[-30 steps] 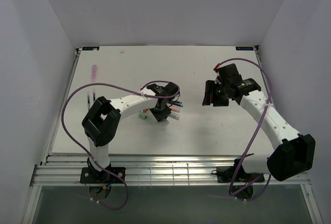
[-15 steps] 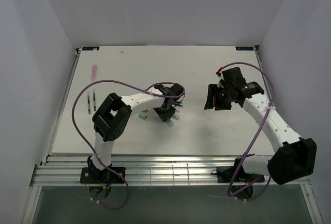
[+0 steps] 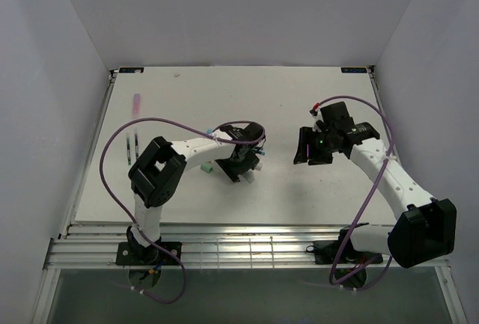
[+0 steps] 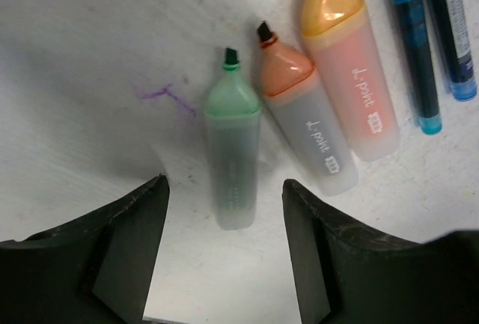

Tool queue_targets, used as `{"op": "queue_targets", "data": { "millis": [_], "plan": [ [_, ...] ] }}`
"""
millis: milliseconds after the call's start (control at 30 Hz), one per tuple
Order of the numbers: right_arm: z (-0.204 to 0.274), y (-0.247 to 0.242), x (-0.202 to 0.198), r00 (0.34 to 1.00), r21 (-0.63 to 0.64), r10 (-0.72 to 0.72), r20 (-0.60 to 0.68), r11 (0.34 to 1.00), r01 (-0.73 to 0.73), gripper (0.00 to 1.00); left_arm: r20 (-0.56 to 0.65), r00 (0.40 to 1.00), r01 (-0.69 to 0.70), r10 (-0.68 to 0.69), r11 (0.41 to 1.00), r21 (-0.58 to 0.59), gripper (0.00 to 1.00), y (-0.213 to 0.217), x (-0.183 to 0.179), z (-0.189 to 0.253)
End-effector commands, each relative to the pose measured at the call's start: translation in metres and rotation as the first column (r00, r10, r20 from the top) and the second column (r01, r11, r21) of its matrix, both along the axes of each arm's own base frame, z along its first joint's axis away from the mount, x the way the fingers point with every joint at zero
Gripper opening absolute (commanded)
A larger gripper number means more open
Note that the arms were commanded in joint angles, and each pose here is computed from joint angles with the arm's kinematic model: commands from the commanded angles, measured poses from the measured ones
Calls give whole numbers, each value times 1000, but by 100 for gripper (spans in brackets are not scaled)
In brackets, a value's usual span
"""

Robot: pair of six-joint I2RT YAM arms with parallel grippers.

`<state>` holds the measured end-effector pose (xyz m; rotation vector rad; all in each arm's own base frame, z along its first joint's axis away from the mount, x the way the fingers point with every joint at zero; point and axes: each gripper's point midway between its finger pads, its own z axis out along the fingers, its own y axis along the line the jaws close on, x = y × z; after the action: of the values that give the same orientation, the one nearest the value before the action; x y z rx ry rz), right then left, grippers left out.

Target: Open the pen caps

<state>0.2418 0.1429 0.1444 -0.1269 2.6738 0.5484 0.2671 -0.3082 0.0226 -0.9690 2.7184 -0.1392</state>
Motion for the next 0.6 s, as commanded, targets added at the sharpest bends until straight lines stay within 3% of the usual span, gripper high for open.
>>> {"op": "queue_targets", "data": {
  "millis": [0,300,433,567],
  "plan": [
    [7,6,2,999,42,21,48,999,-23,60,56,998,-34,38,997,-67,73,5,-5,40],
    [-4,20,-1,999,125,34,29,991,-37,60,183,983,0,24,991,-131,74,30,7,102],
    [-12,25,-5,998,149,56,9,987,-57,60,279,959,9,42,984,-177,74,74,50,137],
    [-17,27,-5,998,152,64,0,986,-63,60,359,933,5,36,994,-112,74,139,96,159]
  ]
}}
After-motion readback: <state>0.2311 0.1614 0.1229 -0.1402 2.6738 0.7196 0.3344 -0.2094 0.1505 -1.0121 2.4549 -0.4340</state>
